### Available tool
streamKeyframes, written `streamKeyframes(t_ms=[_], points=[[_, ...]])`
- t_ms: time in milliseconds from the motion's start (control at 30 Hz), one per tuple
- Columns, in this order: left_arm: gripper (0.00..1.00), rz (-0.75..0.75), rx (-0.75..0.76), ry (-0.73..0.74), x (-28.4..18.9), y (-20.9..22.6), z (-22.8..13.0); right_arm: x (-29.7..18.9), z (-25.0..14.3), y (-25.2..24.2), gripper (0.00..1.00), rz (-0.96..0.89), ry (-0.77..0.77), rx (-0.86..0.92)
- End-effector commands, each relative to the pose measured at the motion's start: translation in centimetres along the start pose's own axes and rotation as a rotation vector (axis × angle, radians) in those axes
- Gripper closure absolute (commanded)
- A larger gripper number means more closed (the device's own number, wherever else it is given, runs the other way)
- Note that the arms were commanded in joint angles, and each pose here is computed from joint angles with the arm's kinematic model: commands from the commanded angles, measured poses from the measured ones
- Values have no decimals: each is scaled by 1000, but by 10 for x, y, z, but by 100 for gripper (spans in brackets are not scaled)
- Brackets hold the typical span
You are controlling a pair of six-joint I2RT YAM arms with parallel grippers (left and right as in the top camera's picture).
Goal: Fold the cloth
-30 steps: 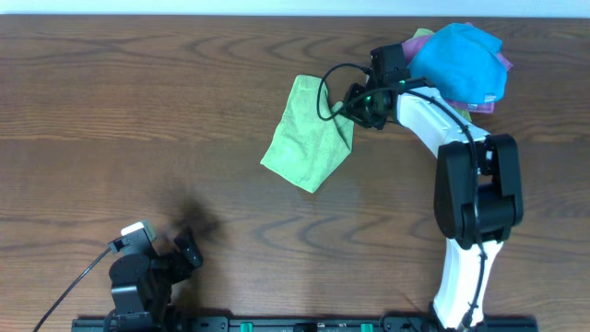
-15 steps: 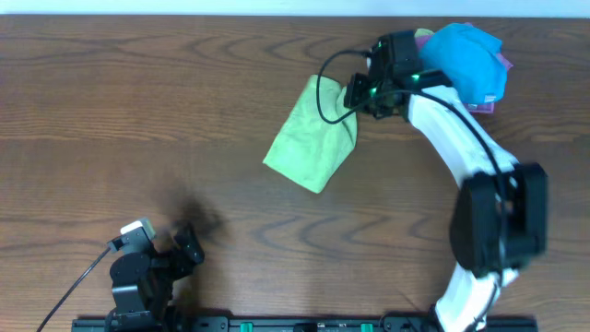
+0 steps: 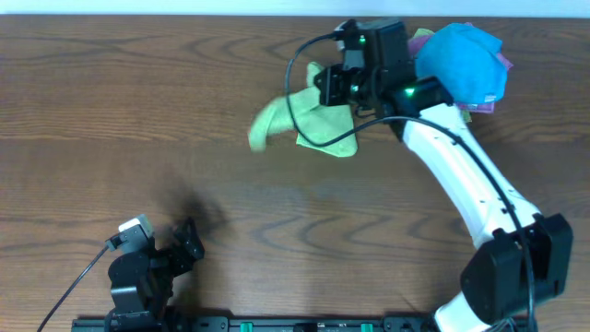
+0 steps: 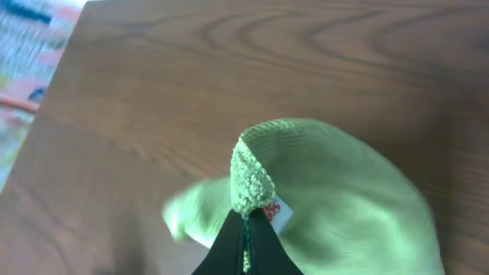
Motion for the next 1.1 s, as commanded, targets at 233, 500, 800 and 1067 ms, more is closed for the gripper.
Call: streamKeyframes(t_ms=[233,500,800,1067], points=[[5,-7,-9,3,1,0,-2,18,-25,102,99,212,36,-293],[5,-11,-8,-2,1,-1,0,-3,-9,92,99,171,52,-279],[4,-94,-8,62,0,-15,-11,-60,-84,11,98,-166,413,-198],[4,-175,-12,151,-3,-27,-26,-57,-160,-55,98,-345,556,30]])
Point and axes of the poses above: each gripper's point midway between its finger pads, its own x axis out along the fingers, its own y axis along the line the jaws close on, z = x × y, the point moved 1 cm from there along -x, back along the fingers, and after that the axes turned 10 degrees about -x, right-handed, at the moved point
